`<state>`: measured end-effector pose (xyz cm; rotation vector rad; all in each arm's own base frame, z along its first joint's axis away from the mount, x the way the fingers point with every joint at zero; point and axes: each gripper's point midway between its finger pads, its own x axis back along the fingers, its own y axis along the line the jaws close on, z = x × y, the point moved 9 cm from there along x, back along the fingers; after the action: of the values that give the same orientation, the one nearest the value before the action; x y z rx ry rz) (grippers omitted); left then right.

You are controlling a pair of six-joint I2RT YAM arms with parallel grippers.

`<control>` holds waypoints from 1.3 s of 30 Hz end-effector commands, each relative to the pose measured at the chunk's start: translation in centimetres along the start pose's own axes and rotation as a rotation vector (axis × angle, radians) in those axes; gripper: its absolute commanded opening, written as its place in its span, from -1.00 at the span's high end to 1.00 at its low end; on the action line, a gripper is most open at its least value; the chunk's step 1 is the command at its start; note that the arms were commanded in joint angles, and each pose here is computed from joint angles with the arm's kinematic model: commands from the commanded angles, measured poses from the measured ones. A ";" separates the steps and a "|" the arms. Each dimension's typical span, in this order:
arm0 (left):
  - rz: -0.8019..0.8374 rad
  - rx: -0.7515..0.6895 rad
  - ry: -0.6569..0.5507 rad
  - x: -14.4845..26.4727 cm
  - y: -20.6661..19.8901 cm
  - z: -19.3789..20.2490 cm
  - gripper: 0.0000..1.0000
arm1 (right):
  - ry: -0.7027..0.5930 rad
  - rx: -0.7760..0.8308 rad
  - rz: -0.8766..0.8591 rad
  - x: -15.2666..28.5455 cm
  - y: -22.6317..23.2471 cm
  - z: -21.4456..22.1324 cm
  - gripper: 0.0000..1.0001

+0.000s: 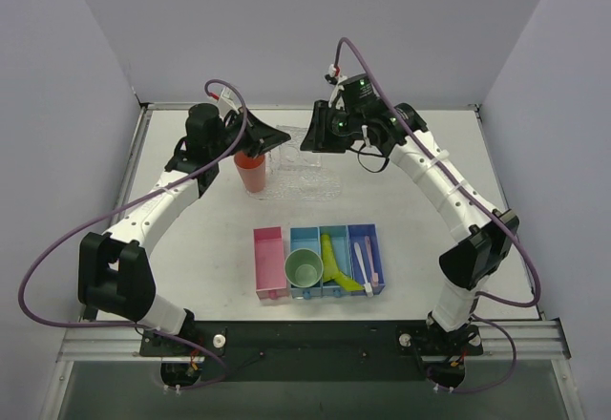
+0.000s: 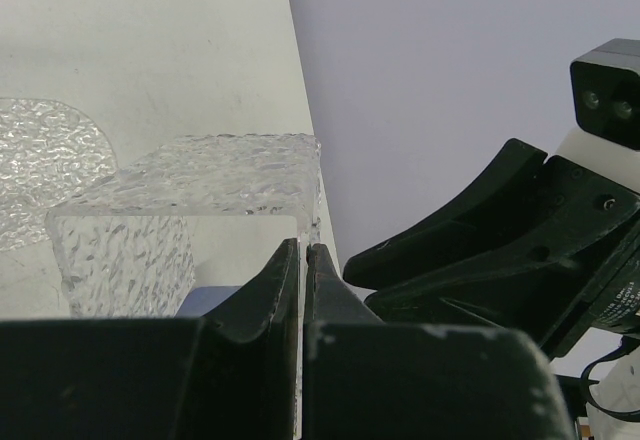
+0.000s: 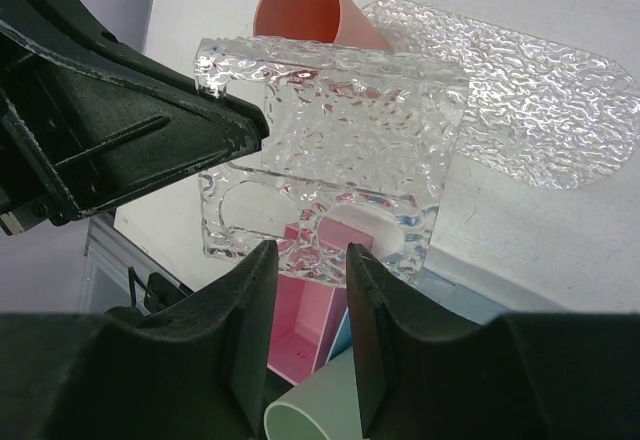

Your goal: Prepare toiletry sets of a toothbrush and toothpaste on the tray

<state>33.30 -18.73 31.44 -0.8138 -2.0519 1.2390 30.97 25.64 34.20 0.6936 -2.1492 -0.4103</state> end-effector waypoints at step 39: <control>0.159 -0.095 -0.052 -0.2 -4.0 -1.9 1.00 | 0.082 0.034 -0.031 -3.3 1.0 -0.2 0.37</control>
<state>33.94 -18.98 32.21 -0.8544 -2.0728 1.2487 32.55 28.10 31.99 0.7298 -2.0668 -0.3535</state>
